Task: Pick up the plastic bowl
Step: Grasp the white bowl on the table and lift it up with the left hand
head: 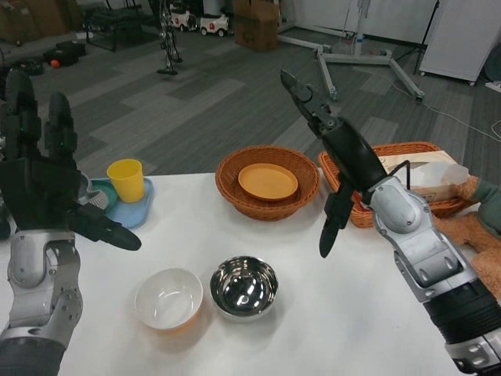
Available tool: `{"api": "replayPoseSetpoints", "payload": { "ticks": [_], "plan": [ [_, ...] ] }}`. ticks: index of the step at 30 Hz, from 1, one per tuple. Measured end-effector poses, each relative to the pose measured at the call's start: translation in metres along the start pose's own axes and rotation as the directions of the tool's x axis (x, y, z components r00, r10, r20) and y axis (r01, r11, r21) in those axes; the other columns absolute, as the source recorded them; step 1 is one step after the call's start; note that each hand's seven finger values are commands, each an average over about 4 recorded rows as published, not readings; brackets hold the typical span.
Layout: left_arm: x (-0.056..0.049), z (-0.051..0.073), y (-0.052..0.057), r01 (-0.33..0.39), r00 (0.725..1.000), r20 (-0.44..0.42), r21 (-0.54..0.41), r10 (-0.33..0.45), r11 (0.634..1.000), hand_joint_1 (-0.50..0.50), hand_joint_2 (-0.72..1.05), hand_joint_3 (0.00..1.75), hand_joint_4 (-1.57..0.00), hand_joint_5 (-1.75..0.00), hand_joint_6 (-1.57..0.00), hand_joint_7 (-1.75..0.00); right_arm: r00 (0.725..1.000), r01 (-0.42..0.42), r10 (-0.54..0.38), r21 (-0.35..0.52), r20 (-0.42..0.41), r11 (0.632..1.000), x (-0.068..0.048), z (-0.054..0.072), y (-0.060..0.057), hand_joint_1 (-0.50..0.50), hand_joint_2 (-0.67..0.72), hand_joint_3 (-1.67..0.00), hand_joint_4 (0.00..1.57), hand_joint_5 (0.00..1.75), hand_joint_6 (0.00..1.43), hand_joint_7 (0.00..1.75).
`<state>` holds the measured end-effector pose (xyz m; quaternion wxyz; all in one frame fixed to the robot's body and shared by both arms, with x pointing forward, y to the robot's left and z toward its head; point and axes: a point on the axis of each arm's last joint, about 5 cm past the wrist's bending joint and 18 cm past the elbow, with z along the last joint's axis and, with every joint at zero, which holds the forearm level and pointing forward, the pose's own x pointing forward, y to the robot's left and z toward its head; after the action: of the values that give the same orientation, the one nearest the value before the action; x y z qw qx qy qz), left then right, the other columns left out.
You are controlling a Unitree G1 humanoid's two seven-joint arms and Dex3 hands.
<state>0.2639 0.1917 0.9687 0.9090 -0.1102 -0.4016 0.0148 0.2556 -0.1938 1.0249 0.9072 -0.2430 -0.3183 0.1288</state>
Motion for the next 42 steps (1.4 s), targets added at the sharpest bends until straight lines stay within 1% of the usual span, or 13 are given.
{"api": "replayPoseSetpoints", "payload": {
  "ticks": [5, 9, 10, 12, 16, 21, 25, 28, 32, 34, 36, 38, 42],
  "plan": [
    [-0.022, -0.013, 0.012, 0.008, 0.990, -0.139, 0.005, -0.007, 1.000, -0.50, -0.72, 0.00, 0.00, 0.00, 0.00, 0.00, 0.999, -0.003, 0.004, 0.021, -0.034, 1.000, -0.001, -0.007, 0.002, -0.46, 0.72, 0.00, 0.00, 0.00, 0.00, 0.00],
    [-0.032, -0.015, 0.017, 0.102, 0.955, -0.282, 0.019, -0.092, 0.995, -0.50, -0.64, 0.00, 0.00, 0.00, 0.00, 0.00, 0.998, 0.011, -0.007, 0.065, -0.068, 0.998, -0.003, -0.014, 0.004, -0.46, 0.72, 0.00, 0.00, 0.00, 0.00, 0.00],
    [-0.032, -0.013, 0.017, 0.154, 0.937, -0.322, 0.032, -0.136, 0.988, -0.50, -0.64, 0.00, 0.00, 0.00, 0.00, 0.00, 0.997, 0.015, -0.009, 0.074, -0.078, 0.997, -0.004, -0.017, 0.005, -0.46, 0.72, 0.00, 0.00, 0.00, 0.00, 0.00],
    [-0.028, -0.004, 0.019, 0.281, 0.880, -0.420, 0.083, -0.222, 0.956, -0.50, -0.64, 0.00, 0.00, 0.00, 0.00, 0.00, 0.994, 0.023, -0.013, 0.091, -0.108, 0.996, -0.006, -0.024, 0.008, -0.46, 0.72, 0.00, 0.00, 0.00, 0.00, 0.00],
    [-0.018, 0.014, 0.023, 0.450, 0.779, -0.560, 0.187, -0.281, 0.874, -0.50, -0.64, 0.00, 0.00, 0.00, 0.00, 0.00, 0.989, 0.038, -0.020, 0.117, -0.148, 0.992, -0.010, -0.033, 0.009, -0.46, 0.72, 0.00, 0.00, 0.00, 0.00, 0.00],
    [-0.009, 0.026, 0.020, 0.583, 0.665, -0.678, 0.211, -0.313, 0.784, -0.50, -0.64, 0.00, 0.00, 0.00, 0.00, 0.00, 0.982, 0.051, -0.024, 0.140, -0.188, 0.989, -0.013, -0.041, 0.012, -0.46, 0.72, 0.00, 0.00, 0.00, 0.00, 0.00],
    [0.002, 0.033, 0.014, 0.667, 0.602, -0.724, 0.225, -0.336, 0.710, -0.50, -0.64, 0.00, 0.00, 0.00, 0.00, 0.00, 0.979, 0.049, -0.018, 0.147, -0.202, 0.988, -0.014, -0.044, 0.014, -0.46, 0.72, 0.00, 0.00, 0.00, 0.00, 0.00],
    [0.015, 0.039, 0.005, 0.747, 0.553, -0.757, 0.266, -0.348, 0.609, -0.50, -0.64, 0.00, 0.00, 0.00, 0.00, 0.00, 0.978, 0.049, -0.017, 0.149, -0.206, 0.988, -0.014, -0.046, 0.015, -0.46, 0.72, 0.00, 0.00, 0.00, 0.00, 0.00],
    [0.028, 0.040, -0.014, 0.872, 0.433, -0.835, 0.292, -0.340, 0.393, -0.50, -0.68, 0.00, 0.00, 0.00, 0.00, 0.00, 0.978, 0.051, -0.019, 0.151, -0.206, 0.987, -0.013, -0.046, 0.015, -0.46, 0.72, 0.00, 0.00, 0.00, 0.00, 0.00],
    [0.030, 0.039, -0.023, 0.906, 0.395, -0.863, 0.309, -0.314, 0.291, -0.50, -0.72, 0.00, 0.00, 0.00, 0.00, 0.00, 0.978, 0.052, -0.020, 0.152, -0.206, 0.987, -0.012, -0.047, 0.015, -0.46, 0.72, 0.00, 0.00, 0.00, 0.00, 0.00],
    [0.030, 0.037, -0.030, 0.923, 0.377, -0.886, 0.336, -0.269, 0.186, -0.50, -0.72, 0.00, 0.00, 0.00, 0.00, 0.00, 0.978, 0.053, -0.020, 0.153, -0.210, 0.987, -0.012, -0.047, 0.015, -0.46, 0.72, 0.00, 0.00, 0.00, 0.00, 0.00],
    [0.028, 0.035, -0.036, 0.927, 0.374, -0.898, 0.360, -0.231, 0.103, -0.50, -0.68, 0.00, 0.00, 0.00, 0.00, 0.00, 0.977, 0.054, -0.020, 0.154, -0.210, 0.987, -0.012, -0.048, 0.016, -0.46, 0.72, 0.00, 0.00, 0.00, 0.00, 0.00],
    [0.024, 0.029, -0.044, 0.930, 0.361, -0.912, 0.368, -0.196, -0.004, -0.50, -0.64, 0.00, 0.00, 0.00, 0.00, 0.00, 0.978, 0.057, -0.023, 0.158, -0.206, 0.986, -0.013, -0.048, 0.016, -0.46, 0.72, 0.00, 0.00, 0.00, 0.00, 0.00]
  ]
}}
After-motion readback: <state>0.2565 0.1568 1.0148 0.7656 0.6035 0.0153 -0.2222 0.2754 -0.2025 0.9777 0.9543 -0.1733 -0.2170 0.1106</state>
